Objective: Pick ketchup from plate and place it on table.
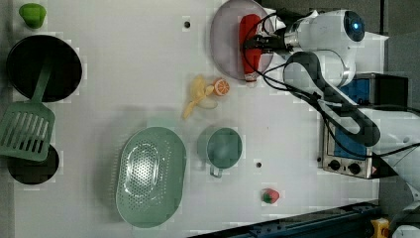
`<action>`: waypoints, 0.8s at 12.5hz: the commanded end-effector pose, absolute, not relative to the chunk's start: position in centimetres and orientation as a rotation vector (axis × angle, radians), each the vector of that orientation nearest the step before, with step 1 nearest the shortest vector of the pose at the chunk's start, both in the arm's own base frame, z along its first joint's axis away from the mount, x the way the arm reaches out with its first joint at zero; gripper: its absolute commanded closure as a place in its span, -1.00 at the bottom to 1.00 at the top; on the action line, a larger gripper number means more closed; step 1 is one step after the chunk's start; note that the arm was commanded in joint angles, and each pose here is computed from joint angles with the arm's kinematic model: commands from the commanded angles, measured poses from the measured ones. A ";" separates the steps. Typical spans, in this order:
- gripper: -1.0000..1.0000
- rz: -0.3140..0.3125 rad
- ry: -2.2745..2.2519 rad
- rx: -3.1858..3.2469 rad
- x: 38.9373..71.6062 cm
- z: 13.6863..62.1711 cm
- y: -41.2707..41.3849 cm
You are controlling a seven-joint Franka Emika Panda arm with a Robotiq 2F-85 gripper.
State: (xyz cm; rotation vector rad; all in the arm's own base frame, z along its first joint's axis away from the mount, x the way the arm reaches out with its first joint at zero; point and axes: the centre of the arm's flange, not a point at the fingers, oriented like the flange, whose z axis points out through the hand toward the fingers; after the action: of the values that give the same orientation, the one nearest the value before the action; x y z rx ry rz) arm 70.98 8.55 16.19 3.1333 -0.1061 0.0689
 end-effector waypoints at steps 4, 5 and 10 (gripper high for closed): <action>-0.19 0.164 -0.098 3.135 72.4 19.9 7.7; -0.19 0.199 -0.106 3.133 72.8 21.6 7.5; -0.19 0.153 -0.157 3.098 73.0 31.7 5.9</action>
State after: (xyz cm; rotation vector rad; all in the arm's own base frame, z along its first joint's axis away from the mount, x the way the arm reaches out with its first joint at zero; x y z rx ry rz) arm 70.46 7.31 21.10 3.0938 -0.1400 -0.1028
